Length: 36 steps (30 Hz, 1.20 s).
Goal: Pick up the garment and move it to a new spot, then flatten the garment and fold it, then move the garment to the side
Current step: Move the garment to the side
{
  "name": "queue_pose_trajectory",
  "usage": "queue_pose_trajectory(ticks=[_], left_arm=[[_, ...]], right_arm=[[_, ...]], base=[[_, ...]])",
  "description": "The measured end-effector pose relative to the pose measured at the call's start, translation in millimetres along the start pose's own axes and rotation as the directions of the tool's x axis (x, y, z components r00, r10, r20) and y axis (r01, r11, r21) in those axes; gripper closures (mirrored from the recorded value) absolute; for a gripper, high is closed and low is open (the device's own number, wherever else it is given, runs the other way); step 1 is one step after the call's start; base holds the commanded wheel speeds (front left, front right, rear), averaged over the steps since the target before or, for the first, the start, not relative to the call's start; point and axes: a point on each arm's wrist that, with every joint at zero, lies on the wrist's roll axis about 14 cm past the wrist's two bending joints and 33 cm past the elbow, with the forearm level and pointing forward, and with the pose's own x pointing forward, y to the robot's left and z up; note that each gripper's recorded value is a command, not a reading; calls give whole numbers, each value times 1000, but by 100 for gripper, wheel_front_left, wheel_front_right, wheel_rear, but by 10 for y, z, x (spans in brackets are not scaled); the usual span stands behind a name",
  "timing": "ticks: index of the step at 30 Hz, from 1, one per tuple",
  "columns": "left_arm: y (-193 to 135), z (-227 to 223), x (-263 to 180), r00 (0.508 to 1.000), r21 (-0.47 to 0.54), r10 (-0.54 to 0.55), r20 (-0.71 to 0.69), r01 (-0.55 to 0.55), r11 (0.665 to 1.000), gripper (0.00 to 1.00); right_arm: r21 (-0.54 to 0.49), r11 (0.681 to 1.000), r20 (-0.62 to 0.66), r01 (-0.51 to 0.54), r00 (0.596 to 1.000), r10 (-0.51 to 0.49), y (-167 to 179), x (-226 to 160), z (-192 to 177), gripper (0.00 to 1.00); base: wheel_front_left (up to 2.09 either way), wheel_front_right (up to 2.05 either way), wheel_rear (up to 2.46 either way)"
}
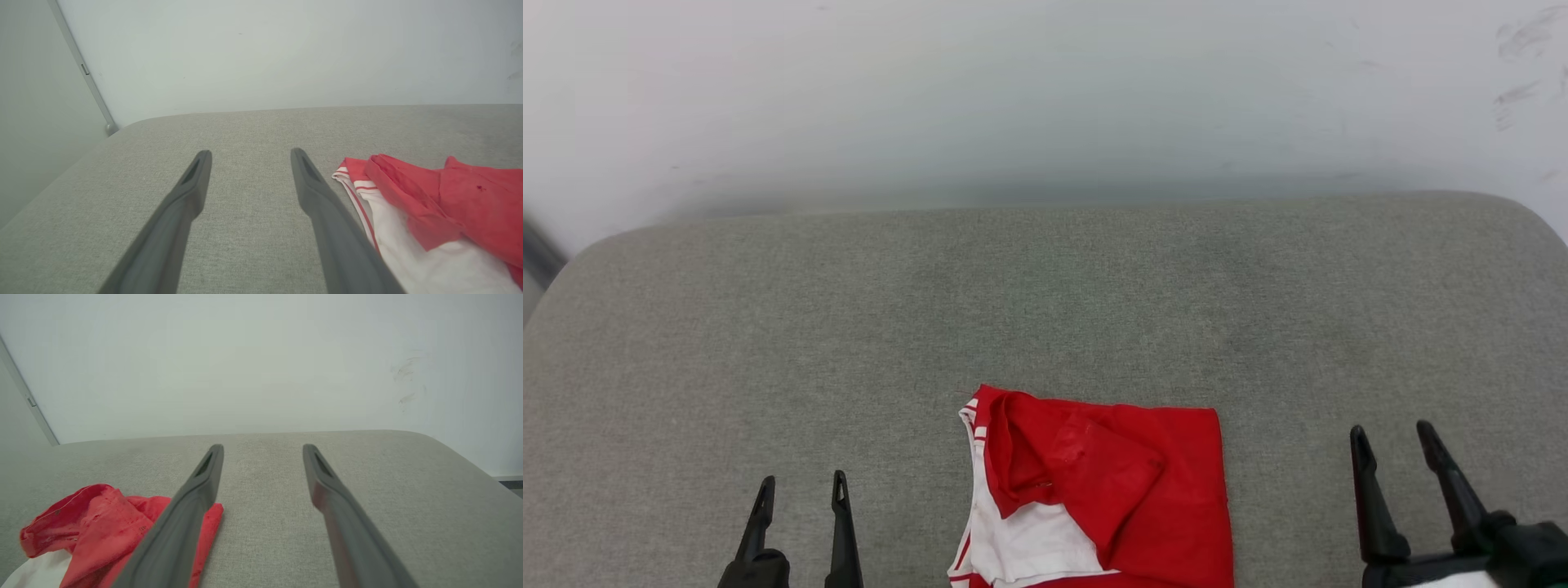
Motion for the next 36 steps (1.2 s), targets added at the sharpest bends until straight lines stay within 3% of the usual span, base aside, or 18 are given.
queue_pose_trajectory(ticks=[5,9,12,15,18,19,20,24,27,30,36], left_arm=[[1,-13,6,1000,0,-1,-4,1,1000,0],[-7,-42,19,1000,1,-3,-14,3,1000,0],[-16,-69,33,1000,1,-6,-23,6,1000,0],[-22,-84,56,1000,0,-9,-28,9,1000,0],[-19,-91,92,1000,0,-6,-29,6,1000,0],[-19,-91,92,1000,0,-6,-29,6,1000,0],[-17,-112,111,999,-1,-6,-36,5,1000,0],[-34,-120,195,999,-4,-10,-36,10,1000,0],[-38,-136,263,999,-8,-12,-38,12,1000,0],[-32,-148,328,999,-8,-11,-39,11,1000,0],[5,-223,404,998,-3,0,-59,0,1000,0]], right_arm=[[-38,999,149,-17,989,22,-2,312,452,0],[-127,988,216,-82,970,108,13,623,779,0],[-134,976,104,-171,977,185,113,873,780,0],[-86,962,-159,-258,957,242,168,990,486,0],[29,946,-378,-324,872,310,241,966,228,0],[29,946,-378,-324,872,310,241,966,228,0],[125,937,-498,-326,796,344,233,901,42,0],[250,934,-683,-254,637,356,79,726,-380,0],[345,915,-749,-209,527,403,128,600,-642,0],[417,893,-778,-171,442,447,235,481,-884,0],[511,853,-786,-111,342,515,499,355,-1266,0]], base=[[0,0,0],[0,0,0],[0,0,0],[0,0,0],[0,0,0],[0,0,0],[0,0,0],[0,0,0],[0,0,0],[0,0,0],[0,0,0]])
